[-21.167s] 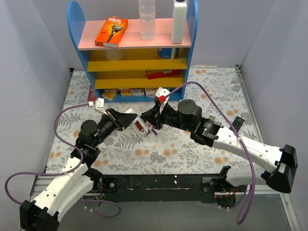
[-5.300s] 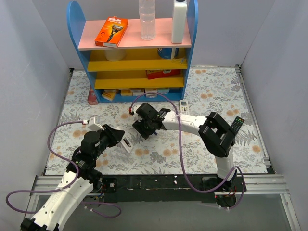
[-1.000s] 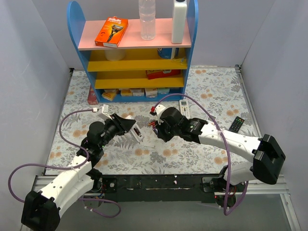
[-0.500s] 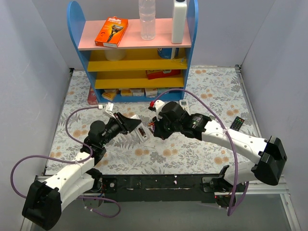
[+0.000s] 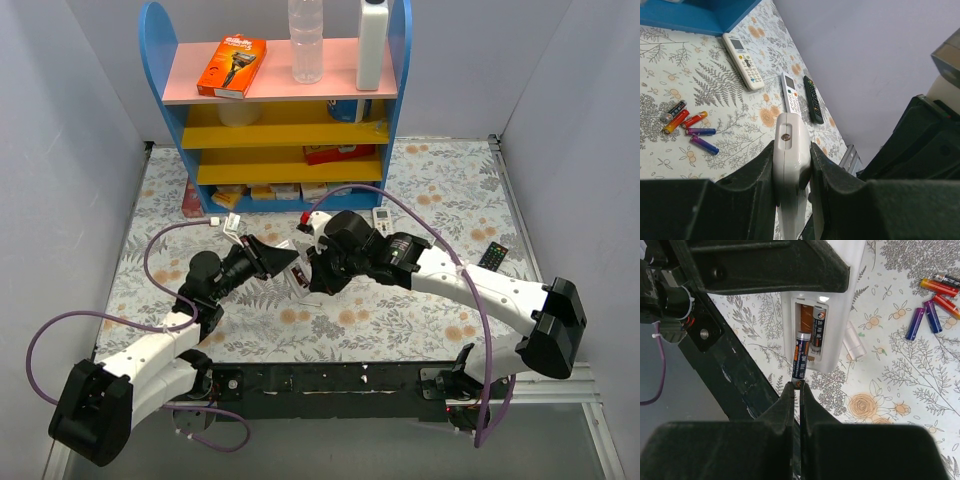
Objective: Load the batteries into the remote control
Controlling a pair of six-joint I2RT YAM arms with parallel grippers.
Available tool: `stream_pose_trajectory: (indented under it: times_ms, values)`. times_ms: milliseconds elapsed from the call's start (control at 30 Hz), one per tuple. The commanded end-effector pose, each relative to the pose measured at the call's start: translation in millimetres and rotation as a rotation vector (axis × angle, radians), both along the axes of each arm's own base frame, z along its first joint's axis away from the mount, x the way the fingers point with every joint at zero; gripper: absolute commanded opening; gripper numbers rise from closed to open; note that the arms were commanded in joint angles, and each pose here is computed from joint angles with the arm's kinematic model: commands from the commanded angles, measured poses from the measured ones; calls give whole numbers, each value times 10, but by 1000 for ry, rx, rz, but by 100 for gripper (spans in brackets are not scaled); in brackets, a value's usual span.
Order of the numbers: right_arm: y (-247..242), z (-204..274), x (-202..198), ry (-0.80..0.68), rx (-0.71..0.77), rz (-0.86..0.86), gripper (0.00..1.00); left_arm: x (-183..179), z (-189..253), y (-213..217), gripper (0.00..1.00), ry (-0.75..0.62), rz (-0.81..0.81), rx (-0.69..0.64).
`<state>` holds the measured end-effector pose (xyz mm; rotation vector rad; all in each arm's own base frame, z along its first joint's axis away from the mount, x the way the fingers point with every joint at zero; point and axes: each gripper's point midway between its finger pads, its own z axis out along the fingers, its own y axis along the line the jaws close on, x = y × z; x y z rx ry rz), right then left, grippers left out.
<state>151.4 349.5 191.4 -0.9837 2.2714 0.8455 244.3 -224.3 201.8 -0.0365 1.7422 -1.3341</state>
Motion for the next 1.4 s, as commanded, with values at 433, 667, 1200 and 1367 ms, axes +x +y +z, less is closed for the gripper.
stream_pose_trajectory:
  times_ms: [433,667,1200,1367]
  values:
    - [157,85,8,41,13,-9,1,-105,94,-69,0,-35,-63,-59]
    - [204,63,49,35,9,-10,1,-116,98,-82,0,-16,-73,-77]
    - [298,88,121,10,6,7,1,-193,56,-102,0,49,-87,-128]
    - [299,60,85,33,-13,25,1,-176,12,-94,0,88,-74,-140]
